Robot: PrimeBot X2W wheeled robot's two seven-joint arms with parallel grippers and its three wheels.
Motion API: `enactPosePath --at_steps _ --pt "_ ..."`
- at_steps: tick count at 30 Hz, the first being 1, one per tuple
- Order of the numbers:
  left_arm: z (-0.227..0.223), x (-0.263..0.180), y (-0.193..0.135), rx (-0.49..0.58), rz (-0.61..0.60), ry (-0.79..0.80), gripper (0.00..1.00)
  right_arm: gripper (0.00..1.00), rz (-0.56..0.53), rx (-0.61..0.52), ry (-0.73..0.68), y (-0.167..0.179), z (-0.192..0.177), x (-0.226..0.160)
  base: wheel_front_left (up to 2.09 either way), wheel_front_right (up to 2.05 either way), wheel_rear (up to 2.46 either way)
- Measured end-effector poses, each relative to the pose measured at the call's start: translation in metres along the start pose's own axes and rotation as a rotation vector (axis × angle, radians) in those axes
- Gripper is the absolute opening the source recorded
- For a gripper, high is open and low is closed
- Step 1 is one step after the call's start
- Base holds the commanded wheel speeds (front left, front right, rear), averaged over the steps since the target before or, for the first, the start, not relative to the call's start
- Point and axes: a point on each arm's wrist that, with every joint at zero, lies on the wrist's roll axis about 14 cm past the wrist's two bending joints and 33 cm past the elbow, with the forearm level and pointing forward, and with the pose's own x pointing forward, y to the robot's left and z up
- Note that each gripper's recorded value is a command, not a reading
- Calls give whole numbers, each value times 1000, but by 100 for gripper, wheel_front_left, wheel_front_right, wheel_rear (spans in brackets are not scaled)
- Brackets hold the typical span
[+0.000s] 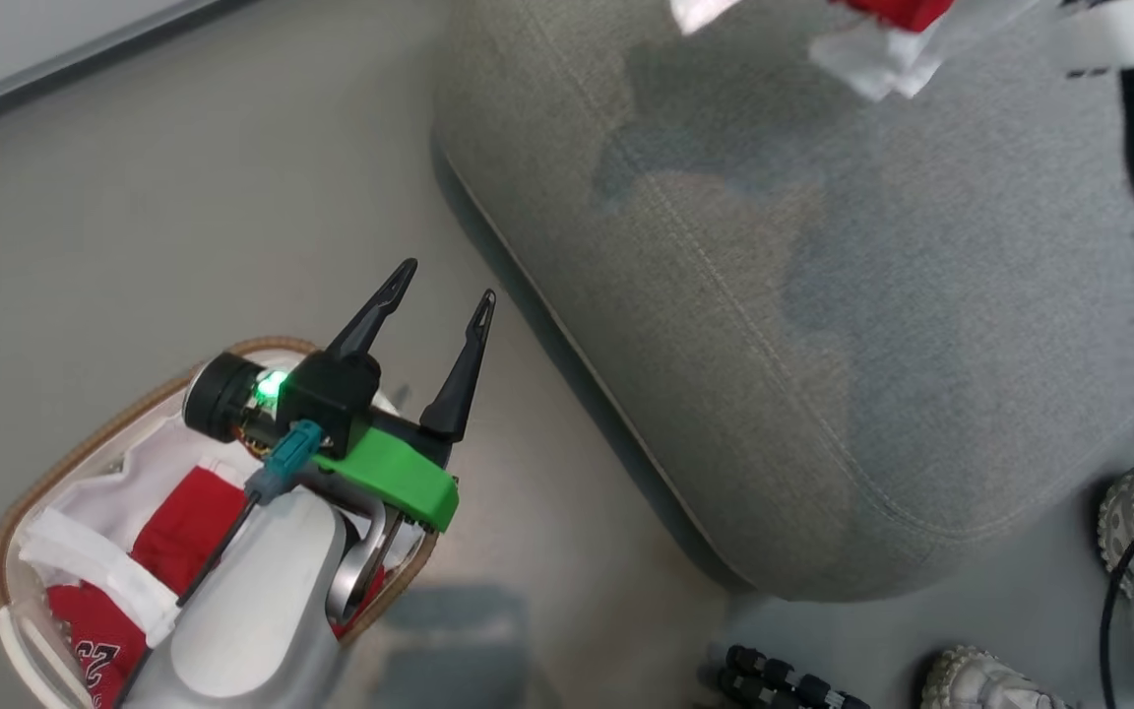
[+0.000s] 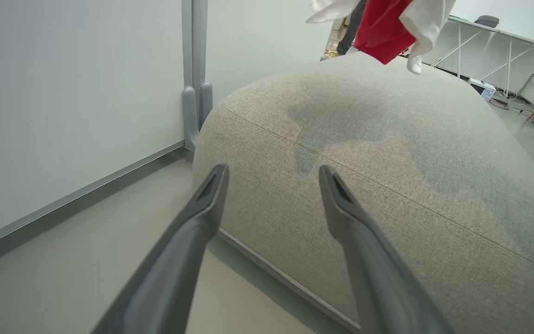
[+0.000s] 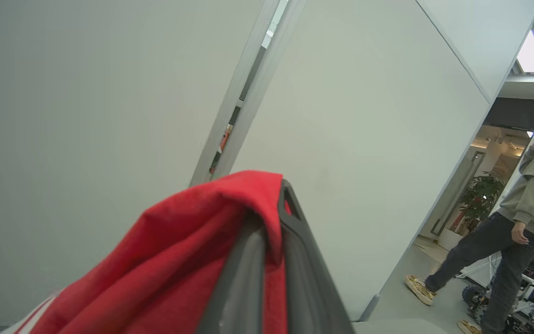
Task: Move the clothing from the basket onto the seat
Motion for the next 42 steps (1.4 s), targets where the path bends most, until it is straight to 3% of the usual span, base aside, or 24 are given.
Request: enactPosePath --at_steps 5,11,16,22,23,24,26,27,28,33,42 --pt "-7 -2 20 -15 19 -4 100 0 -39 -79 59 -12 -35 30 0 0 0" --pt "-21 -9 49 -32 73 6 100 0 -80 -79 190 -3 -100 35 0 0 0" --pt "-40 -22 71 -53 124 36 100 0 -67 -3 384 36 -179 -2 0 0 0" --pt "-54 -34 83 -68 164 69 100 0 -58 62 570 68 -234 -64 0 0 0" --pt "-53 -35 83 -67 167 70 100 8 -57 70 587 70 -237 -72 0 0 0" --pt "-52 -35 82 -69 169 68 100 29 -52 70 608 71 -239 -82 0 0 0" --pt "-49 -35 79 -79 175 63 100 47 -48 74 638 72 -240 -99 0 0 0" --pt "-47 -35 77 -82 178 62 100 83 -50 80 647 71 -240 -107 0 0 0" --pt "-46 -36 76 -84 181 62 100 100 -47 84 660 72 -239 -116 0 0 0" --pt "-30 -36 65 -87 195 43 100 100 -80 109 694 58 -227 -150 0 0 0" --pt "-1 -57 60 -56 281 7 100 100 -107 184 617 50 -185 -164 0 0 0"
